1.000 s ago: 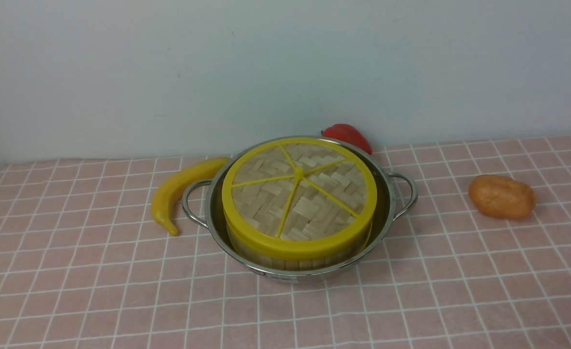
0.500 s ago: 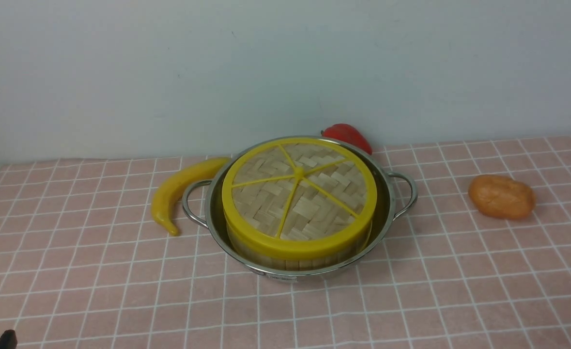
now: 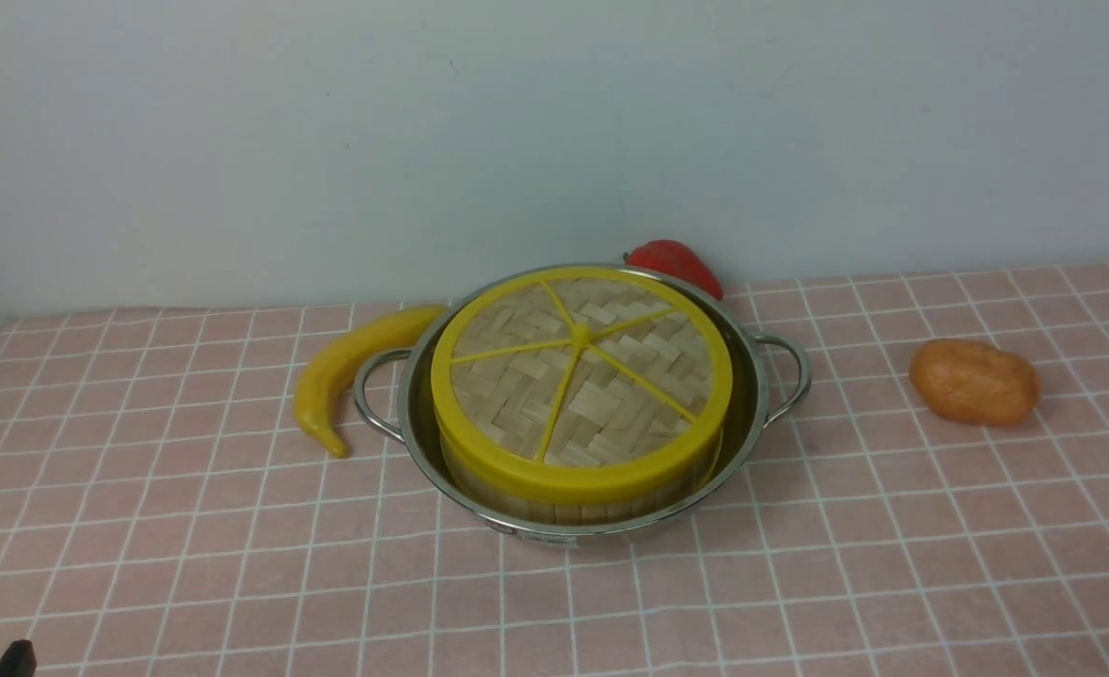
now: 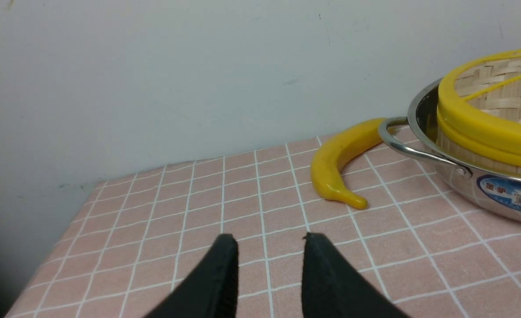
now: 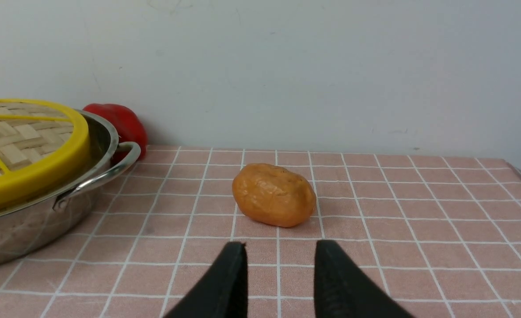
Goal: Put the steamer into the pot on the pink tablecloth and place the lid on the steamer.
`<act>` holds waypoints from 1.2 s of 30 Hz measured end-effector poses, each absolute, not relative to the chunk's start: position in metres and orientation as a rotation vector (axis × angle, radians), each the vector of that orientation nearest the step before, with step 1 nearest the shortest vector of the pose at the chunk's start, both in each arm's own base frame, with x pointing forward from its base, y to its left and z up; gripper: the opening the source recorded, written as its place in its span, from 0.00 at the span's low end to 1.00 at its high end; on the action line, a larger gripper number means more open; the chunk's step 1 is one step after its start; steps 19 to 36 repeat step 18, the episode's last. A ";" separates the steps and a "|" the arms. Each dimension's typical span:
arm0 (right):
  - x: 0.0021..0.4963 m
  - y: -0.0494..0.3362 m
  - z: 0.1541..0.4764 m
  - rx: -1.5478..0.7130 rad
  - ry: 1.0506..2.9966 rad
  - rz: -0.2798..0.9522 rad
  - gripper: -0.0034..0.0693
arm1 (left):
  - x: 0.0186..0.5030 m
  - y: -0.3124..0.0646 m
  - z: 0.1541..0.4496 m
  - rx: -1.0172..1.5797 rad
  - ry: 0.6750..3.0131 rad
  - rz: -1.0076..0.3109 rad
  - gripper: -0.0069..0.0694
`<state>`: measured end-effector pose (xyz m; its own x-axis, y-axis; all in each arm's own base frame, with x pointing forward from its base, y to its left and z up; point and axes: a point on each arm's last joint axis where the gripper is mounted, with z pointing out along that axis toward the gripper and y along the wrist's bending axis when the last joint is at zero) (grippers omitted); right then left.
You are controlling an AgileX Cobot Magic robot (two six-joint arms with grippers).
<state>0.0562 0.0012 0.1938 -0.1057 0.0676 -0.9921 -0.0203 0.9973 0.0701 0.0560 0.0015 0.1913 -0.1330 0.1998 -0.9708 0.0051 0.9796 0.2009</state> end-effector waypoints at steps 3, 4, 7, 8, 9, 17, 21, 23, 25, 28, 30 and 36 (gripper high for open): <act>0.056 0.001 0.194 0.040 1.675 0.078 0.38 | 0.056 0.001 0.191 0.155 1.698 0.169 0.37; 0.056 0.001 0.194 0.047 1.675 0.084 0.38 | 0.056 0.001 0.191 0.155 1.698 0.169 0.37; 0.056 0.001 0.194 0.054 1.675 0.090 0.38 | 0.056 0.001 0.191 0.155 1.698 0.169 0.37; 0.056 0.001 0.194 0.055 1.675 0.091 0.38 | 0.056 0.001 0.191 0.155 1.698 0.169 0.38; 0.056 0.001 0.194 0.055 1.675 0.091 0.38 | 0.056 0.001 0.191 0.155 1.698 0.169 0.38; 0.056 0.001 0.194 0.057 1.675 0.094 0.38 | 0.056 0.001 0.191 0.155 1.698 0.169 0.38; 0.056 0.001 0.194 0.057 1.675 0.094 0.38 | 0.056 0.001 0.191 0.155 1.698 0.169 0.39; 0.056 0.001 0.194 0.057 1.675 0.094 0.38 | 0.056 0.001 0.191 0.155 1.698 0.169 0.39; 0.056 0.001 0.194 0.057 1.675 0.094 0.38 | 0.056 0.001 0.191 0.155 1.698 0.169 0.39; 0.056 0.001 0.194 0.057 1.675 0.094 0.38 | 0.056 0.001 0.191 0.155 1.698 0.169 0.39; 0.056 0.001 0.194 0.057 1.675 0.094 0.38 | 0.056 0.001 0.191 0.155 1.698 0.169 0.39; 0.056 0.001 0.194 0.057 1.675 0.094 0.38 | 0.056 0.001 0.191 0.155 1.698 0.169 0.39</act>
